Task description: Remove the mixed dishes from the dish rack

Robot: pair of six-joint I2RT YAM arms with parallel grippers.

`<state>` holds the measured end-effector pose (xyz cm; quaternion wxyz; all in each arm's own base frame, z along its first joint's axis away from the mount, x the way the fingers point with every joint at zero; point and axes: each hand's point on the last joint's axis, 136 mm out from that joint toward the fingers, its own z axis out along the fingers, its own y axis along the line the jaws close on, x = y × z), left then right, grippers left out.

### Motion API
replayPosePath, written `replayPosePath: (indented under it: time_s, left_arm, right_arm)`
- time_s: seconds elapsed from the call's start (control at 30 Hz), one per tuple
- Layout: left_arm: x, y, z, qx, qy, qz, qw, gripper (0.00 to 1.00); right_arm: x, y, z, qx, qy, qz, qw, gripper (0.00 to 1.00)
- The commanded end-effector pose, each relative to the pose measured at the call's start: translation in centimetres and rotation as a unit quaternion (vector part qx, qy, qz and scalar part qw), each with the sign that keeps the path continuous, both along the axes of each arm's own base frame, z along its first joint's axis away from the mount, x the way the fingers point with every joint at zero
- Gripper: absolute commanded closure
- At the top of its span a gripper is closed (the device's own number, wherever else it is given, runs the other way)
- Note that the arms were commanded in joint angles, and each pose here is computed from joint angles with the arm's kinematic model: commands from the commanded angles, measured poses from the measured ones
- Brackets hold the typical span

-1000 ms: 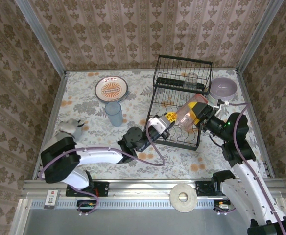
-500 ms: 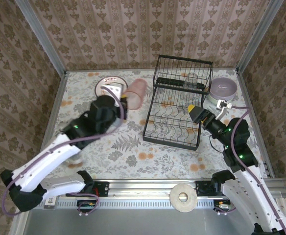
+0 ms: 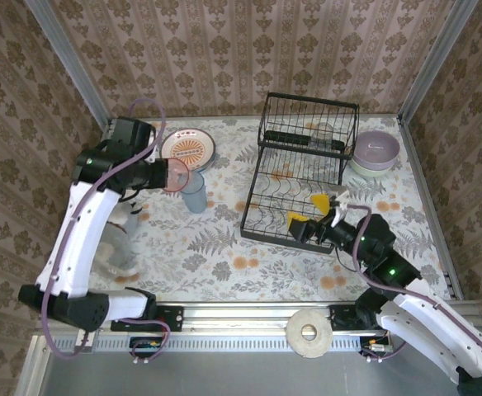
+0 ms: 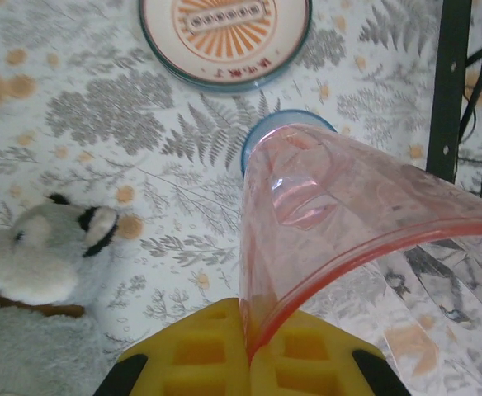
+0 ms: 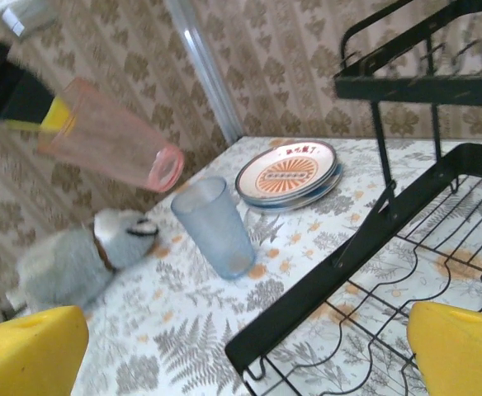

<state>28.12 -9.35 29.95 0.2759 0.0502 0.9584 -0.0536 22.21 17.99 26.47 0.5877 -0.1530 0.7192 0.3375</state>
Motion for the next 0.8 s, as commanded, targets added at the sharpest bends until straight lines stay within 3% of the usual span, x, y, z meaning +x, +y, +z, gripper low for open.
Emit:
replayPosePath:
  time_s: [0.0,0.77]
  left_arm:
    - [-0.5,-0.4,0.9,-0.016,0.015,-0.028,0.999,1.00]
    - [3.0,-1.0,-2.5,0.015,0.082,-0.032,0.996,1.00]
  right_arm:
    - [-0.4,0.2,1.2,-0.037,-0.088,0.000,0.995,0.00]
    - [-1.2,0.4,-0.3,-0.035,-0.096,0.013,0.995,0.00]
